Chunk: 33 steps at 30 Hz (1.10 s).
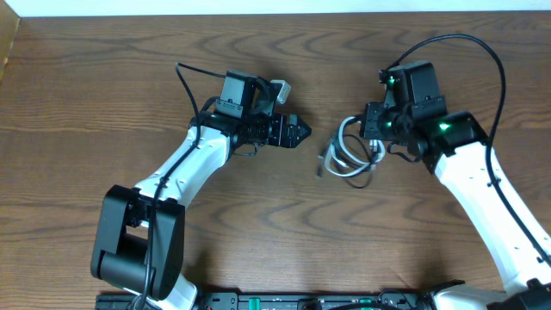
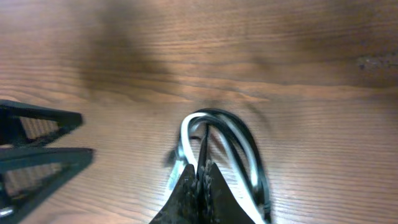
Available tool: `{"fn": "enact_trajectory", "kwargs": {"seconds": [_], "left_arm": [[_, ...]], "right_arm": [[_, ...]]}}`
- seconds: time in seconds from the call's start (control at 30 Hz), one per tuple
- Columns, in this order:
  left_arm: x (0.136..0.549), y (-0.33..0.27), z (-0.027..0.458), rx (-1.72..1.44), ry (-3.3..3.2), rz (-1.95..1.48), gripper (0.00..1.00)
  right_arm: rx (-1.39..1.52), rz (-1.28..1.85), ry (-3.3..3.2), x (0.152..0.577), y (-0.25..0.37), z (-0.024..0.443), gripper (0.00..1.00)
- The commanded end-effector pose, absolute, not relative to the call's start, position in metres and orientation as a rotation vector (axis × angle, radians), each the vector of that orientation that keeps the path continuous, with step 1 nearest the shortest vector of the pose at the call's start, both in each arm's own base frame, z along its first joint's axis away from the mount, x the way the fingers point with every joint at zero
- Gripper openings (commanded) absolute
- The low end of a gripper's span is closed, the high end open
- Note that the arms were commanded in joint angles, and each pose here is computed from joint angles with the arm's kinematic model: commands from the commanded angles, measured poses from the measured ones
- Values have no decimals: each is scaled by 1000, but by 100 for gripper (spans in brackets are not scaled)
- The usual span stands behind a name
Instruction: Untangle cables
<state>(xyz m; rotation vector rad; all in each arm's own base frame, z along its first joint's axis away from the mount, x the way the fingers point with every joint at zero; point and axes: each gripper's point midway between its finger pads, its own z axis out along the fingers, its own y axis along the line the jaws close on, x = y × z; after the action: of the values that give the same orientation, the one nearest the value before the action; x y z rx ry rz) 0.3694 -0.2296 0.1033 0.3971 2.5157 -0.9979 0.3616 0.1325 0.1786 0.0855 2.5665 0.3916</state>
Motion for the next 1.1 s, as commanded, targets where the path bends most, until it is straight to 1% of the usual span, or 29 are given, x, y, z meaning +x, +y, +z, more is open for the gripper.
{"fn": "enact_trajectory", "kwargs": {"seconds": [0.0,0.1,0.17,0.2,0.27,0.3,0.4,0.57,0.8,0.87,1.0,1.07], "left_arm": [[366,-232,106,438,2499,-1011,85],[365,-232,105,437,2503,-1010,85],[365,-231,105,436,2506,-1010,85],[365,-231,105,435,2506,-1010,85],[365,-231,105,436,2503,-1006,85],[366,-231,105,436,2502,-1006,85],[366,-231,105,434,2503,-1005,85],[365,-231,105,433,2508,-1006,85],[365,-231,105,438,2505,-1005,85],[365,-231,105,438,2506,-1005,85],[365,-231,105,439,2505,-1004,85],[365,-231,105,448,2502,-1001,85]], "right_arm": [[-23,431,2430,373,138,231,1],[-56,336,2339,376,128,272,1],[21,141,2361,372,102,276,1],[106,-26,2379,369,77,271,1],[225,-254,2411,361,43,258,1],[343,-410,2430,353,17,248,1],[513,-577,2450,345,-17,231,1],[531,-578,2482,347,-21,221,1],[475,-524,2493,350,-1,220,1],[457,-445,2527,352,9,215,1],[210,-170,2569,371,58,212,1],[143,-64,2557,376,80,215,1]]}}
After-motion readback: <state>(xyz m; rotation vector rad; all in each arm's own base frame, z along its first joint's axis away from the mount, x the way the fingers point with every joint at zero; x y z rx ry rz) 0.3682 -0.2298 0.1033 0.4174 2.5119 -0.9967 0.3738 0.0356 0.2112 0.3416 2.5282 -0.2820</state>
